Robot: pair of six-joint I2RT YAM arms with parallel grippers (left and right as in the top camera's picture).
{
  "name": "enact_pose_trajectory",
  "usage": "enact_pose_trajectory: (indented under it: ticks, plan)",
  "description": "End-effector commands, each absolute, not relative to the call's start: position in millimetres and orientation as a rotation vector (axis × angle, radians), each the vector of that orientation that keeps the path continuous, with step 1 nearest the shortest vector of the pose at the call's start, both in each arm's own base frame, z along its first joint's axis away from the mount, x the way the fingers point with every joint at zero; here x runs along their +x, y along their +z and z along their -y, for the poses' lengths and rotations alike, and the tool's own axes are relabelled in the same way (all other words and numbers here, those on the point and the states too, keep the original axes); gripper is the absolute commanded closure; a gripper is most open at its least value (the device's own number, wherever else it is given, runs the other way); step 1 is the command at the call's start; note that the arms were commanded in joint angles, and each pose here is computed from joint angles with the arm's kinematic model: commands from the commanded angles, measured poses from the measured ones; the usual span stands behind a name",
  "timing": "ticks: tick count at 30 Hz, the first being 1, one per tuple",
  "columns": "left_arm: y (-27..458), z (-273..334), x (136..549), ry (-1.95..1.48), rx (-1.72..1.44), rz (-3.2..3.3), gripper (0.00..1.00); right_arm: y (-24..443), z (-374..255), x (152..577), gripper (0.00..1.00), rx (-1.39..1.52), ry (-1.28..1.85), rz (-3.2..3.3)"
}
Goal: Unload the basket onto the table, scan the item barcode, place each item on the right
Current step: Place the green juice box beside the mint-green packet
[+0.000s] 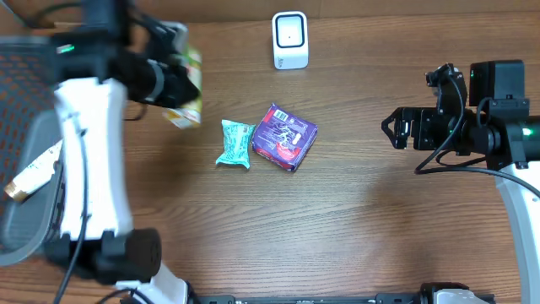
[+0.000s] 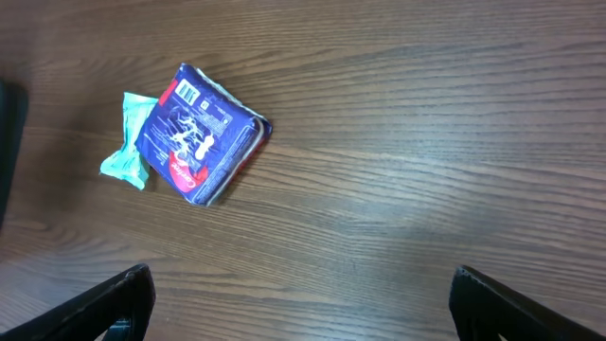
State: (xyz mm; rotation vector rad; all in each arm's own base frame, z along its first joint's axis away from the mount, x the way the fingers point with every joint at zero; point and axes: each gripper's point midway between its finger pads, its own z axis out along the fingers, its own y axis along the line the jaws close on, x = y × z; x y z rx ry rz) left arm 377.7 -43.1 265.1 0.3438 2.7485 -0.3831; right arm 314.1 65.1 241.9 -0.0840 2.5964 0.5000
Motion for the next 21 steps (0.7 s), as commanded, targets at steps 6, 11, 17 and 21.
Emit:
enact_pose_trajectory:
  ticks: [6,11,17,21]
  plan:
    - [109.7,32.7,382.9,-0.181,0.235,-3.139,0.96,248.1,-64.6,316.7,0.00,-0.089,0.490,-2.580]
    - [58.6,52.4,375.5,-0.366,0.378,-3.230,0.96,248.1,-64.5,316.7,0.00,-0.089,0.489,-2.580]
    - [32.3,56.3,370.9,-0.376,0.386,-3.299,0.78,248.1,-64.6,316.7,0.00,-0.089,0.490,-2.580]
    - [40.3,55.9,375.5,-0.354,0.355,-3.289,0.34,248.2,-64.5,316.9,0.00,-0.089,0.489,-2.580]
